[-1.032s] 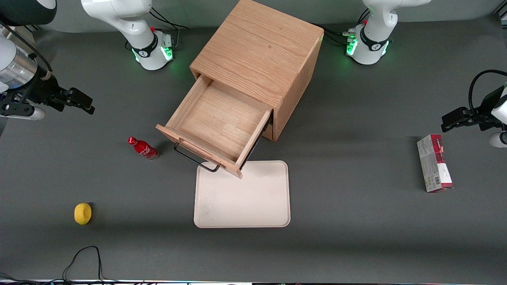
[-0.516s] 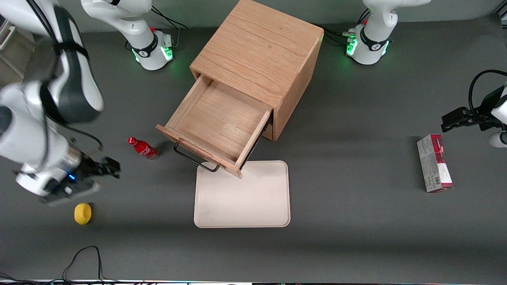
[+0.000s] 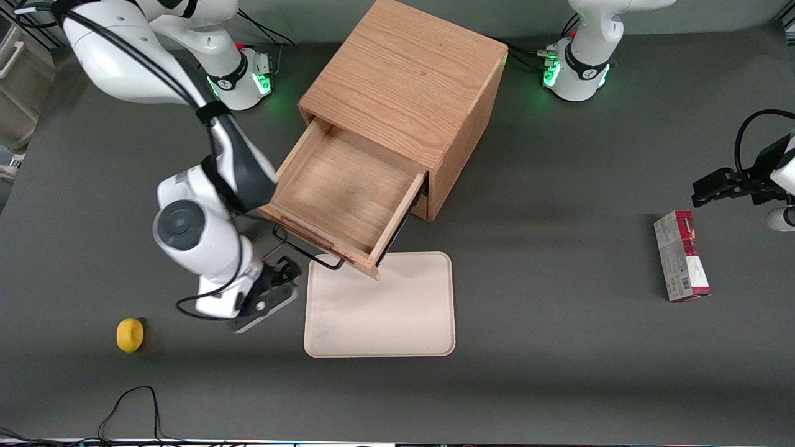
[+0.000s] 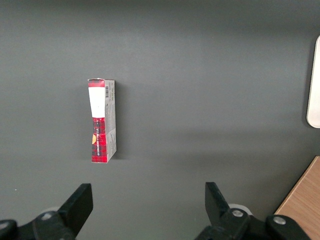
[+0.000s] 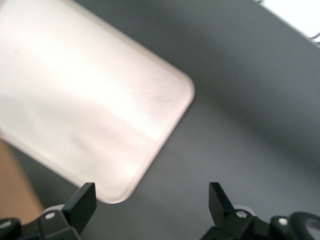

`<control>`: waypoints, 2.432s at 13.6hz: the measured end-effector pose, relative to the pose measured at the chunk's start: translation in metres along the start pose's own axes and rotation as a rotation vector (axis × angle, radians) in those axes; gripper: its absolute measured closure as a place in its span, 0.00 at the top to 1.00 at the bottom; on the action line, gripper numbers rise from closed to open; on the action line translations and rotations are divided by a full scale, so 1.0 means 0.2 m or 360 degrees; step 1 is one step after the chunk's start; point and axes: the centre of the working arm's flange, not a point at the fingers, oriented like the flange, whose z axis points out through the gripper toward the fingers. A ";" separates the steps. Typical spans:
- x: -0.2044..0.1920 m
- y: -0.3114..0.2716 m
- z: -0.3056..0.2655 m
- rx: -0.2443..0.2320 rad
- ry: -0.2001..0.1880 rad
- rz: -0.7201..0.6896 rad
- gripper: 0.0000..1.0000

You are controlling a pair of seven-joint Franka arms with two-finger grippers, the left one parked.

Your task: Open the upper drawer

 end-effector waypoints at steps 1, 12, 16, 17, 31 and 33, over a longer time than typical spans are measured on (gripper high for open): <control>-0.02 -0.11 0.01 0.0006 -0.0020 0.0011 1.00; -0.26 -1.05 -0.17 -0.0051 -0.0267 0.0014 1.00; -0.28 -1.06 -0.29 -0.0083 -0.0258 -0.0026 1.00; -0.30 -1.02 -0.37 -0.0100 -0.0266 -0.0086 1.00; -0.37 -0.98 -0.40 0.0420 -0.0458 -0.0563 1.00; -0.36 -0.99 -0.36 0.0436 -0.0467 -0.0567 1.00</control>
